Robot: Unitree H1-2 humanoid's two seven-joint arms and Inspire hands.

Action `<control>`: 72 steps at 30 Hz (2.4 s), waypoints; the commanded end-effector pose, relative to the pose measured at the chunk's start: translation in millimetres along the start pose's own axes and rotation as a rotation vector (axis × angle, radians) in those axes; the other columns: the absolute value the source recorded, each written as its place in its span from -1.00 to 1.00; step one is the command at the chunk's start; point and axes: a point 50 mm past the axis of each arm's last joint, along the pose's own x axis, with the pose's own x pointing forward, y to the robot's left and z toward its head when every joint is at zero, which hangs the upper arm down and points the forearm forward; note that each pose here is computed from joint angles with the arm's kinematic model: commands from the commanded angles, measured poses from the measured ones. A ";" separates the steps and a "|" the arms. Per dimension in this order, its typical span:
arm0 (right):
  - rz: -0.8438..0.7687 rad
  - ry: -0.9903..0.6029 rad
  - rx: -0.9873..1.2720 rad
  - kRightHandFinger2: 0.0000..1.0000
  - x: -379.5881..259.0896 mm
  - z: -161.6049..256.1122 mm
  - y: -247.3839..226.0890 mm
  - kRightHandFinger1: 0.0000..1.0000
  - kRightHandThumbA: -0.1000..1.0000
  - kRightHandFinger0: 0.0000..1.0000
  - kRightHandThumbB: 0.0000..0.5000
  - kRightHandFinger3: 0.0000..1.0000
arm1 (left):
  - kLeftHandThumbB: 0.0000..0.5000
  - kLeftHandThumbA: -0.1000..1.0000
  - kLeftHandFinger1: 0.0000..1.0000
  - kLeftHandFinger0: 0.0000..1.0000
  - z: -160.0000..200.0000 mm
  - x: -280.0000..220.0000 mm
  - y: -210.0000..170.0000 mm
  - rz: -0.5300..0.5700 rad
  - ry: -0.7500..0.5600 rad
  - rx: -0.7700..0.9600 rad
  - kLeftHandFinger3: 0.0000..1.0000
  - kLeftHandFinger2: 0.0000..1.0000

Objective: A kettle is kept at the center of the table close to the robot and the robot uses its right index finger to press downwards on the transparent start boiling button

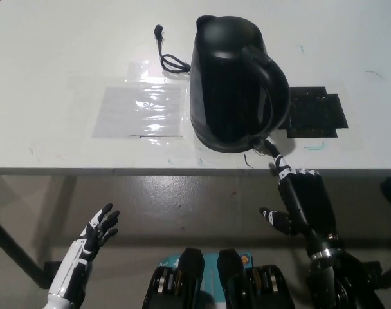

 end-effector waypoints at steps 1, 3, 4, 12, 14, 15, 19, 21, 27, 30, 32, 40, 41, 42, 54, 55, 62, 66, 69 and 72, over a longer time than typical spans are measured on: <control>-0.028 -0.016 -0.015 -1.00 14.6 1.5 -9.2 -1.00 0.98 -1.00 -0.53 1.00 | 0.38 1.00 1.00 1.00 13.1 4.9 4.7 -0.017 -0.082 0.027 1.00 1.00; -0.023 -0.009 -0.021 -1.00 16.0 -0.3 -8.4 -1.00 0.98 -1.00 -0.52 1.00 | 0.40 1.00 1.00 1.00 12.6 4.6 3.8 -0.016 -0.085 0.020 1.00 1.00; -0.019 -0.006 -0.023 -1.00 16.8 -1.0 -8.0 -1.00 0.98 -1.00 -0.53 1.00 | 0.41 1.00 1.00 1.00 12.4 4.4 3.9 -0.018 -0.084 0.016 1.00 1.00; 0.004 0.007 -0.023 -1.00 24.1 -2.7 -7.2 -1.00 0.98 -1.00 -0.56 1.00 | 0.42 1.00 1.00 1.00 13.4 5.0 5.0 -0.014 -0.082 0.023 1.00 1.00; 0.006 0.014 -0.021 -1.00 27.4 -3.1 -7.5 -1.00 0.97 -1.00 -0.53 1.00 | 0.34 1.00 1.00 1.00 13.5 4.3 5.1 -0.016 -0.085 0.021 1.00 1.00; 0.003 0.017 -0.024 -1.00 28.7 -3.5 -8.1 -1.00 0.97 -1.00 -0.53 1.00 | 0.34 1.00 1.00 1.00 14.1 5.7 5.2 -0.018 -0.086 0.022 1.00 1.00; 0.001 0.014 -0.019 -1.00 31.8 -2.7 -9.4 -1.00 1.00 -1.00 -0.54 1.00 | 0.41 1.00 1.00 1.00 13.8 5.7 5.7 -0.019 -0.076 0.026 1.00 1.00; 0.005 0.013 -0.024 -1.00 33.3 -2.6 -9.3 -1.00 1.00 -1.00 -0.53 1.00 | 0.40 1.00 1.00 1.00 13.4 5.5 5.6 -0.022 -0.080 0.023 1.00 1.00; 0.025 0.028 -0.031 -1.00 37.7 -3.7 -7.7 -1.00 1.00 -1.00 -0.52 1.00 | 0.35 1.00 1.00 1.00 13.6 6.0 5.5 -0.019 -0.083 0.034 1.00 1.00; 0.024 0.027 -0.030 -1.00 40.1 -4.4 -6.1 -1.00 1.00 -1.00 -0.54 1.00 | 0.36 1.00 1.00 1.00 12.3 5.5 5.9 -0.021 -0.082 0.032 1.00 1.00; 0.025 0.028 -0.031 -1.00 41.0 -4.8 -5.3 -1.00 1.00 -1.00 -0.53 1.00 | 0.37 1.00 1.00 1.00 13.1 5.3 5.6 -0.019 -0.079 0.036 1.00 1.00; 0.043 0.038 -0.043 -1.00 44.9 -7.1 -1.1 -1.00 1.00 -1.00 -0.53 1.00 | 0.35 1.00 1.00 1.00 12.3 4.5 6.0 -0.022 -0.084 0.041 1.00 1.00; 0.046 0.039 -0.041 -1.00 45.6 -7.7 0.1 -1.00 1.00 -1.00 -0.54 1.00 | 0.37 1.00 1.00 1.00 12.3 4.5 5.9 -0.023 -0.081 0.037 1.00 1.00; 0.050 0.041 -0.041 -1.00 47.3 -7.9 0.5 -1.00 1.00 -1.00 -0.55 1.00 | 0.38 1.00 1.00 1.00 13.3 5.5 6.4 -0.022 -0.082 0.039 1.00 1.00; 0.073 0.054 -0.058 -1.00 55.2 -12.2 6.1 -1.00 1.00 -1.00 -0.53 1.00 | 0.35 1.00 1.00 1.00 15.7 7.9 6.0 -0.023 -0.086 0.036 1.00 1.00; 0.077 0.055 -0.060 -1.00 55.8 -12.6 6.3 -1.00 1.00 -1.00 -0.53 1.00 | 0.33 1.00 1.00 1.00 15.3 7.8 6.2 -0.024 -0.090 0.041 1.00 1.00; 0.079 0.055 -0.053 -1.00 59.5 -14.3 6.5 -1.00 1.00 -1.00 -0.52 1.00 | 0.34 1.00 1.00 1.00 15.4 8.0 6.6 -0.026 -0.085 0.034 1.00 1.00; 0.086 0.063 -0.062 -0.99 59.7 -16.0 8.0 -1.00 1.00 -1.00 -0.53 1.00 | 0.34 1.00 1.00 1.00 15.9 7.9 6.4 -0.023 -0.083 0.036 1.00 1.00; 0.085 0.069 -0.056 -1.00 60.4 -18.7 10.2 -1.00 0.98 -1.00 -0.53 1.00 | 0.34 1.00 1.00 1.00 15.8 8.6 6.6 -0.023 -0.087 0.039 1.00 1.00; 0.085 0.072 -0.062 -1.00 60.9 -20.3 10.9 -1.00 0.98 -1.00 -0.54 1.00 | 0.35 1.00 1.00 1.00 16.6 8.7 6.6 -0.025 -0.086 0.041 1.00 1.00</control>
